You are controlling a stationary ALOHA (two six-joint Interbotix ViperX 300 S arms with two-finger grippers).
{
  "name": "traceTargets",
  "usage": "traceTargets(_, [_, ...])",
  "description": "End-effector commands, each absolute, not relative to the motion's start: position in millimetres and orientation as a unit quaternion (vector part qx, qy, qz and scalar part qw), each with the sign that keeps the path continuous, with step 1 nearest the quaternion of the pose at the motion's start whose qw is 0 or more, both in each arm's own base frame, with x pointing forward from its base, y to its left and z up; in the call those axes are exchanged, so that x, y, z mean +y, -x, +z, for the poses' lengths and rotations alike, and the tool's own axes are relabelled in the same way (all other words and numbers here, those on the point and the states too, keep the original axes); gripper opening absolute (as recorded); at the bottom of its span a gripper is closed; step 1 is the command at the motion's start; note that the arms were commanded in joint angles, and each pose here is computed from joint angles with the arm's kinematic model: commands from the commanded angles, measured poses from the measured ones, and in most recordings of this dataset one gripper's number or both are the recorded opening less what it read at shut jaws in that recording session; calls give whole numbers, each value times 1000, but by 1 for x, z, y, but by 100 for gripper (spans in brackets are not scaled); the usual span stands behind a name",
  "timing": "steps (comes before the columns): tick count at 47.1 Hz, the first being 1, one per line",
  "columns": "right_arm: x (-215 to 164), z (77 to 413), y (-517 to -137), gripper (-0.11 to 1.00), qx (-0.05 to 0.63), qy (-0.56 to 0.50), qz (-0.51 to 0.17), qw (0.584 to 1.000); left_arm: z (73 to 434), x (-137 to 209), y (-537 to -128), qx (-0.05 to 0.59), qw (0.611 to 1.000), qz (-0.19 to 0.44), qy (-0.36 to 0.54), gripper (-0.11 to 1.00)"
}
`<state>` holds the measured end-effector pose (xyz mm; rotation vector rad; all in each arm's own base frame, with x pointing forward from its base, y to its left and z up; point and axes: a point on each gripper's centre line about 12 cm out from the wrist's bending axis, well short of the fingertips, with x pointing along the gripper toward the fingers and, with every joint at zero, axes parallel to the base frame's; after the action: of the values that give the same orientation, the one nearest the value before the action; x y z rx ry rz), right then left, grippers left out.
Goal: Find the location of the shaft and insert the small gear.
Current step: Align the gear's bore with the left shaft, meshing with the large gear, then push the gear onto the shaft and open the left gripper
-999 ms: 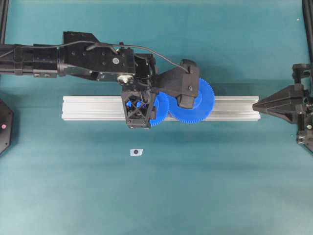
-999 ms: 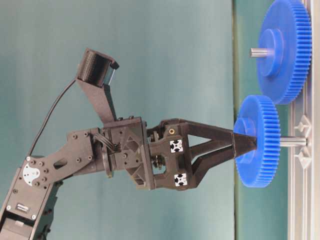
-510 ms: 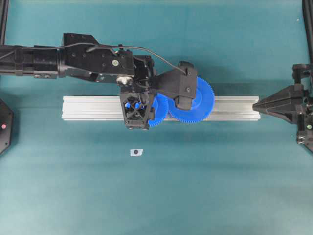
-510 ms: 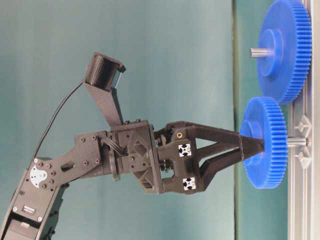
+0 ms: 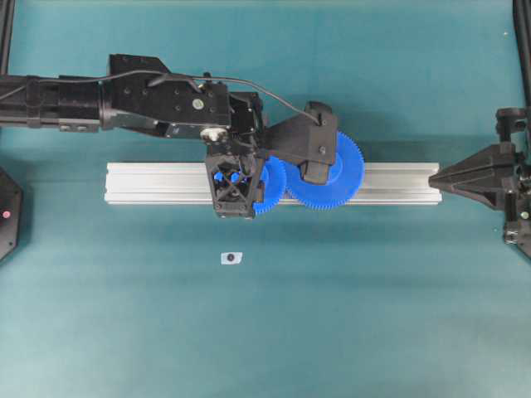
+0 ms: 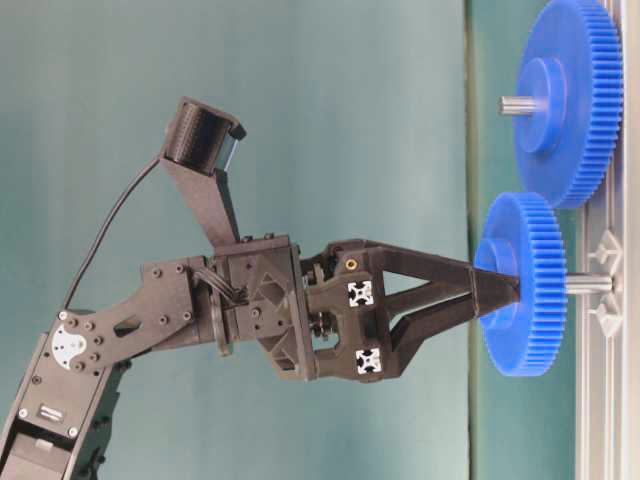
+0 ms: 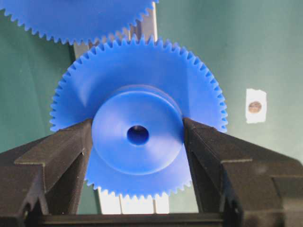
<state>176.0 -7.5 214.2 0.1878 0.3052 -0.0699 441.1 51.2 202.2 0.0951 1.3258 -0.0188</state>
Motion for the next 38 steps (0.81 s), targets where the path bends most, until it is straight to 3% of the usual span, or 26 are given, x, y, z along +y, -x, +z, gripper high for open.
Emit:
traceTargets(1, [-8,218,-178,0,147,-99,-36,984,223,65,-443,594,804,8,-40,64])
traceTargets(5, [-8,218,-178,0,147,-99,-37,984,224,64,-444,592,805,8,-40,65])
traceTargets(13, [-8,218,-178,0,147,-98,-36,984,227,60,-444,589,807,6,-42,80])
traceTargets(38, [-8,218,-178,0,145,-98,-37,984,234,36,-442,590,806,-4,-41,80])
